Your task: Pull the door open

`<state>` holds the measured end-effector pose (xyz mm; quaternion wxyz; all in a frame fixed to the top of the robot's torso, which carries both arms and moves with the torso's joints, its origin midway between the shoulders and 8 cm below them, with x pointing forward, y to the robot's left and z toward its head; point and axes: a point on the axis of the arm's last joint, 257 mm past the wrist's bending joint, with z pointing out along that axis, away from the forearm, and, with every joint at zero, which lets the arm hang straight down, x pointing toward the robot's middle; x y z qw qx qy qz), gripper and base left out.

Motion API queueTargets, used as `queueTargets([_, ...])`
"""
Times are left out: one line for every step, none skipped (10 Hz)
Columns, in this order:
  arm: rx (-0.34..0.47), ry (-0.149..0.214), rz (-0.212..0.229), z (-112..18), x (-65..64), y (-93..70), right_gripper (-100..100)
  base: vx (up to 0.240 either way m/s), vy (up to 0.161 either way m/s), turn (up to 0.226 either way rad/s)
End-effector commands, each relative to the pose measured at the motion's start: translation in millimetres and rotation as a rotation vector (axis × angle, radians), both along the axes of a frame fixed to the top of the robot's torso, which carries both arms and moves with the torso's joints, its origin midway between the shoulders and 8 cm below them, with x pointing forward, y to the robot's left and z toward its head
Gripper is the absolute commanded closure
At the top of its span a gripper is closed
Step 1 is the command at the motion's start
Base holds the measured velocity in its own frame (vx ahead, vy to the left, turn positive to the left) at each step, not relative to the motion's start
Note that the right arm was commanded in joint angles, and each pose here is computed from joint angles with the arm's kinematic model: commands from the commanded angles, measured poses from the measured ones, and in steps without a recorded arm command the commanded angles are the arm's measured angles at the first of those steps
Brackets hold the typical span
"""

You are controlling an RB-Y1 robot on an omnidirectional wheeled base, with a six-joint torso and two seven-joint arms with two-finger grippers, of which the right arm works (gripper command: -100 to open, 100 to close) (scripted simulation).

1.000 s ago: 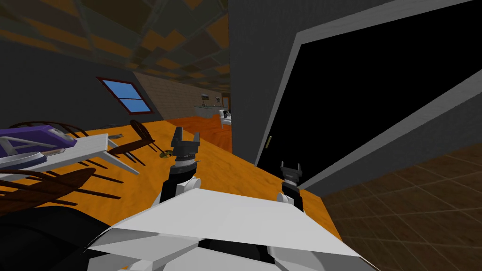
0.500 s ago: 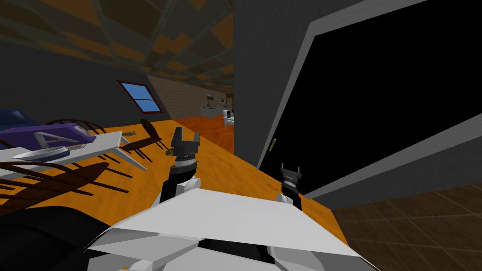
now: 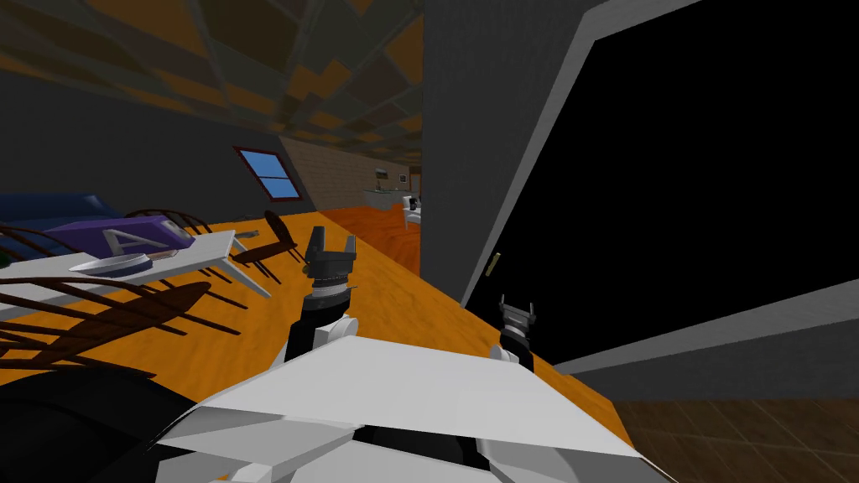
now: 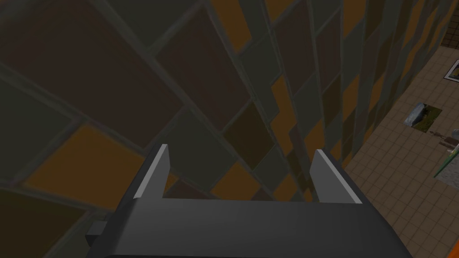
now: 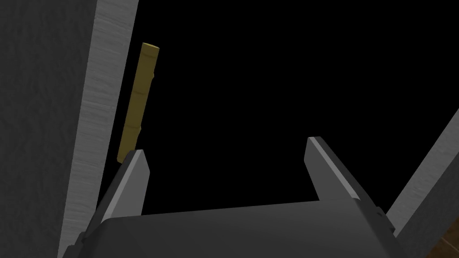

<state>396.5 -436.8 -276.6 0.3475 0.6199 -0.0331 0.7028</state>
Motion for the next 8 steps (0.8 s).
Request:
queueTargets([0.045, -0.002, -0.007, -10.7, -2.0, -3.4, -100, 0.084, -0.037, 0.111])
queueTargets([0.071, -0.003, -0.012, -17.3, -2.9, -5.3, -100, 0.090, -0.042, 0.102])
queueTargets([0.096, -0.005, -0.017, -23.5, -3.9, -7.0, -100, 0.099, -0.041, 0.125])
queueTargets([0.120, -0.006, -0.022, -29.5, -5.0, -8.4, -100, 0.100, -0.043, 0.091])
queueTargets([0.144, -0.008, -0.028, -35.5, -6.1, -9.7, -100, 0.086, -0.043, 0.098])
queueTargets([0.192, -0.012, -0.039, -47.4, -8.5, -12.1, -100, 0.119, -0.047, 0.138])
queueTargets([0.214, -0.014, -0.045, -52.8, -9.7, -12.9, -100, 0.118, -0.060, 0.171])
queueTargets([0.235, -0.015, -0.050, -58.0, -10.9, -13.6, -100, 0.097, -0.062, 0.094])
